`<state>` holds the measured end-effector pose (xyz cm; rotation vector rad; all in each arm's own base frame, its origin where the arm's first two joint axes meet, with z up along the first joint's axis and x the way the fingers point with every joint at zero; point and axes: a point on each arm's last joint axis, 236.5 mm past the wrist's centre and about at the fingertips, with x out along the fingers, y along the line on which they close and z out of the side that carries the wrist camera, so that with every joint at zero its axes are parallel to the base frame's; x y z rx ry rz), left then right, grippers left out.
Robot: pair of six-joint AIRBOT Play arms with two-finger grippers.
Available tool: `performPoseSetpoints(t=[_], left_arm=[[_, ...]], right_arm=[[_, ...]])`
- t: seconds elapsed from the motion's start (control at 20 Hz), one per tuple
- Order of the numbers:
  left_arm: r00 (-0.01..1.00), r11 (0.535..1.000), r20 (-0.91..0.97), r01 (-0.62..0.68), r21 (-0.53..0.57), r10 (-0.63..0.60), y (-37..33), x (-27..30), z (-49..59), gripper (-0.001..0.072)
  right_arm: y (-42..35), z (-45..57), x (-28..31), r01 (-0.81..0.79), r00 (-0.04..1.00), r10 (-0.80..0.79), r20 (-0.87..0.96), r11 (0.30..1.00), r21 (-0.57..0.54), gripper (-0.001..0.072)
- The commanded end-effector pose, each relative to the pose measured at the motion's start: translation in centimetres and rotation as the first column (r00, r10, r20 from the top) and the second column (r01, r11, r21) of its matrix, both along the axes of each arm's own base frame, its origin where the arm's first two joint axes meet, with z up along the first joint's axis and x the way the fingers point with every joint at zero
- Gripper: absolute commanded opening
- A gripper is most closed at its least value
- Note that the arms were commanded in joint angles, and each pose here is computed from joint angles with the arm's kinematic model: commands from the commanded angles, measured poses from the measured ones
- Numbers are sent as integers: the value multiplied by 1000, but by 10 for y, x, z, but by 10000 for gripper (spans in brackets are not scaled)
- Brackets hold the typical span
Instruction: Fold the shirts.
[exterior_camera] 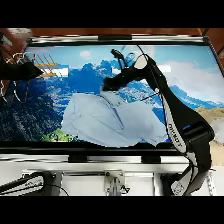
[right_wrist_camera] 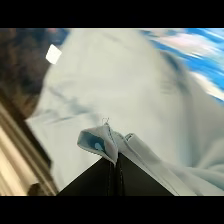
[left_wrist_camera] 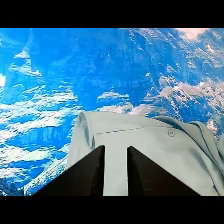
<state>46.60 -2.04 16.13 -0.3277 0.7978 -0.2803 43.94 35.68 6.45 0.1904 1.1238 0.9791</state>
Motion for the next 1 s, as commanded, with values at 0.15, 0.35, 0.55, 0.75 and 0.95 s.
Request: performPoseSetpoints(t=[0.15, 0.35, 0.55, 0.75, 0.95], left_arm=[[994, 995, -58, -94, -19, 92, 46, -12, -6, 226], [994, 997, -90, -69, -26, 67, 39, -18, -11, 227], [983, 998, -182, -25, -53, 15, 26, -35, -23, 427], [937, 992, -331, 82, -93, -108, -19, -64, -75, 472], [813, 964, -517, 217, -155, -266, -82, -124, -154, 546]], right_arm=[[98, 19, -97, -285, 940, 291, 176, 957, -64, 82], [96, -3, -116, -273, 946, 300, 126, 943, -190, 546], [38, 16, -81, -144, 980, 172, 100, 961, -237, 547], [-74, 19, 5, 197, 979, -171, 110, 929, -312, 547], [-168, -10, 39, 342, 930, -368, 1, 863, -371, 547]])
